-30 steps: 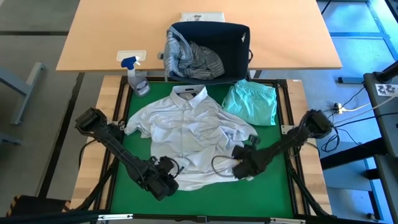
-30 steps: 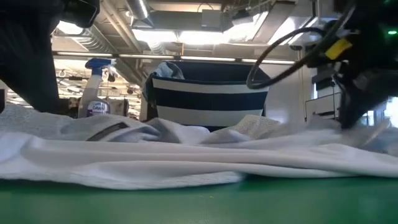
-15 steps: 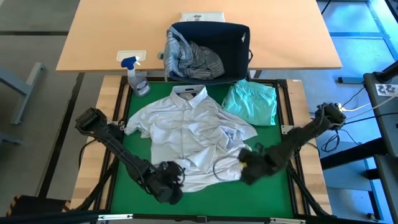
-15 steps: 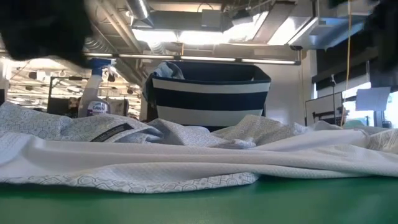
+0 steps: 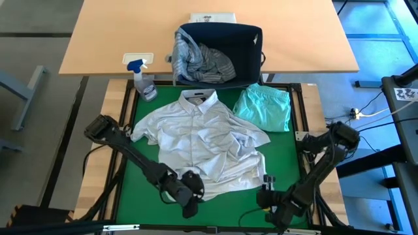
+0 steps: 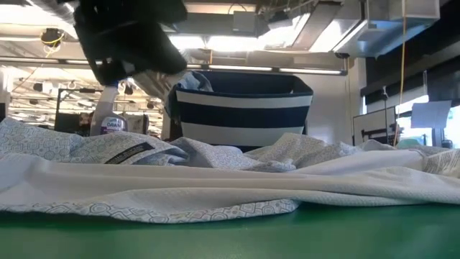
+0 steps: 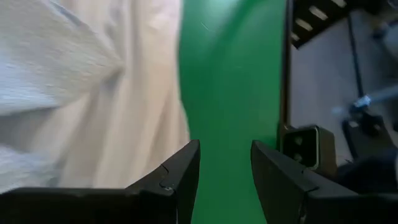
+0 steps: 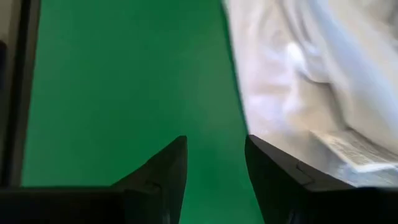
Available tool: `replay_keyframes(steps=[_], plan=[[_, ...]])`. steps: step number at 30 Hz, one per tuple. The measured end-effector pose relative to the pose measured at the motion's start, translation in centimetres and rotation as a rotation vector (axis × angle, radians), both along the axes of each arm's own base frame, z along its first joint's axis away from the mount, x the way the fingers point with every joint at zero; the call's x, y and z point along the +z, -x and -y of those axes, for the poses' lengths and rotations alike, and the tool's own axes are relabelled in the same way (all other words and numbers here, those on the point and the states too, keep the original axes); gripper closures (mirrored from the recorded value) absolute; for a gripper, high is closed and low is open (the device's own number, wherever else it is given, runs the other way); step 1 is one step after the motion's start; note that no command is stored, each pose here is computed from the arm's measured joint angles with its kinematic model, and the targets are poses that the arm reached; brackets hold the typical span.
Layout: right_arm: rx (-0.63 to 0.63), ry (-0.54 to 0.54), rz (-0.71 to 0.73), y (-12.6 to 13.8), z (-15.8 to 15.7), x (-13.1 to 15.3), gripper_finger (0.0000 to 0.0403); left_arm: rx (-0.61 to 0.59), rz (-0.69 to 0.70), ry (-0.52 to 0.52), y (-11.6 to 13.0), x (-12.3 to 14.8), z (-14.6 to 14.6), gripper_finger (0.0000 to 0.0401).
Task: Fold laundry
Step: Fold the white polo shirt
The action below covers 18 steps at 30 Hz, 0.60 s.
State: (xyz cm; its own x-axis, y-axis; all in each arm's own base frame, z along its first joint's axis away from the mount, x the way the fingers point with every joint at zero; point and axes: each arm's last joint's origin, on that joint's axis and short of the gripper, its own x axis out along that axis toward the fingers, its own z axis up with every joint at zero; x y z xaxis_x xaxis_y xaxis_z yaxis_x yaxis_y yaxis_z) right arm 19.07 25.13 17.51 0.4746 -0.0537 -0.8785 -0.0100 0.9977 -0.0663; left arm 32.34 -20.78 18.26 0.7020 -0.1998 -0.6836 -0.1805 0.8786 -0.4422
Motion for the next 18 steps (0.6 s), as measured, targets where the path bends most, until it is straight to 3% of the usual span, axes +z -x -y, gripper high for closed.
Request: replay_keyframes(steps=[10,13,18], plan=[[-0.052,-0.023,0.025,-2.3,0.5,-1.1,0.0248,-0.044,-0.031,0.016,-3.0,-3.8,1.8,0.028],[-0.063,-0.02,0.023,-2.6,0.8,-1.1,0.0249,-0.064,-0.033,-0.022,-4.0,-4.9,2.1,0.029],[-0.063,-0.023,0.023,-2.6,0.8,-1.1,0.0248,0.019,-0.041,-0.126,-4.4,-5.7,1.2,0.0302]])
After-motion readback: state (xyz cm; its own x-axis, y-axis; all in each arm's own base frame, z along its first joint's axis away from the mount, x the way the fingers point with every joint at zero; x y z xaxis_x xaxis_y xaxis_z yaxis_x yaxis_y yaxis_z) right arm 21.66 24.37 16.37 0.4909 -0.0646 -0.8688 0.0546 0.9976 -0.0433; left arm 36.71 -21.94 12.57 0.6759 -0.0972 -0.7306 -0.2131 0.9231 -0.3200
